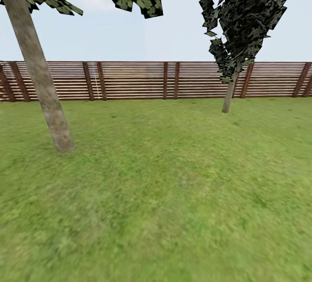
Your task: Take the three Easter eggs out of the wicker basket on the lawn in the garden, then place them on the lawn next to a single tree (choose any tree) so that all three eggs are next to the same tree and none are left in the basket.
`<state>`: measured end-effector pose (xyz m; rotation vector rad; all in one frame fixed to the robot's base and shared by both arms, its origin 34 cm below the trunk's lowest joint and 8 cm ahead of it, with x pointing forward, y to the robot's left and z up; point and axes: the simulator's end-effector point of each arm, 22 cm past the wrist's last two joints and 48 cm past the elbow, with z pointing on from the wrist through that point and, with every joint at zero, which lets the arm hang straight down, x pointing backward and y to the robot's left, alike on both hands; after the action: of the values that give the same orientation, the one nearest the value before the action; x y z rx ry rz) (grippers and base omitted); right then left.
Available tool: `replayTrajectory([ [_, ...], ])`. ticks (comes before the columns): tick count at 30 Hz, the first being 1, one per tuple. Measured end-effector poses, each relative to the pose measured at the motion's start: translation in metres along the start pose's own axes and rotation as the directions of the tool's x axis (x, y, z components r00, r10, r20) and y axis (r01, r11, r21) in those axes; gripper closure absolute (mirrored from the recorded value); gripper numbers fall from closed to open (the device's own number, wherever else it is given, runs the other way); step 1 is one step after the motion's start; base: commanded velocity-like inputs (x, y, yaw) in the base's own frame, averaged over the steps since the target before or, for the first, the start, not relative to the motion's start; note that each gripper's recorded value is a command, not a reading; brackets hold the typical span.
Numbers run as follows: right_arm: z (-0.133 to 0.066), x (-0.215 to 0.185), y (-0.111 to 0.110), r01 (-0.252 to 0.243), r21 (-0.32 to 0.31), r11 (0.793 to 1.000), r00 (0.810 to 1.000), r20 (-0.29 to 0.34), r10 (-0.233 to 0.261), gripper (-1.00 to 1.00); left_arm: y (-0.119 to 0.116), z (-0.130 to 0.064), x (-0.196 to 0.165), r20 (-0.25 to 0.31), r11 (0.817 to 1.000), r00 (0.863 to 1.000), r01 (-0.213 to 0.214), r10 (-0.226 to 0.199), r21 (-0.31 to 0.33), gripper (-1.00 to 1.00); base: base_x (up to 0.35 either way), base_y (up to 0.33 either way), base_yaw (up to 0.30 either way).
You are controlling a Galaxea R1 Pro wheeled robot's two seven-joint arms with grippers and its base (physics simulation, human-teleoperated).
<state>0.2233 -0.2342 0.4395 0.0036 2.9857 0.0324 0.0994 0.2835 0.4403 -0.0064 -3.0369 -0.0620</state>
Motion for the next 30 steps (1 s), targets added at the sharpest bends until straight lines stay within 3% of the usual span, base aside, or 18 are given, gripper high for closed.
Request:
replayTrajectory([
  [30, 0.0002, 0.0078, -0.0082, -0.001, 0.011, 1.0, 1.0, -0.018, 0.001, -1.0, 0.0002, -0.0001, 0.0065, -0.016, 1.0, 1.0, -0.001, 0.001, 0.0, -1.0, 0.0, 0.0, 0.294],
])
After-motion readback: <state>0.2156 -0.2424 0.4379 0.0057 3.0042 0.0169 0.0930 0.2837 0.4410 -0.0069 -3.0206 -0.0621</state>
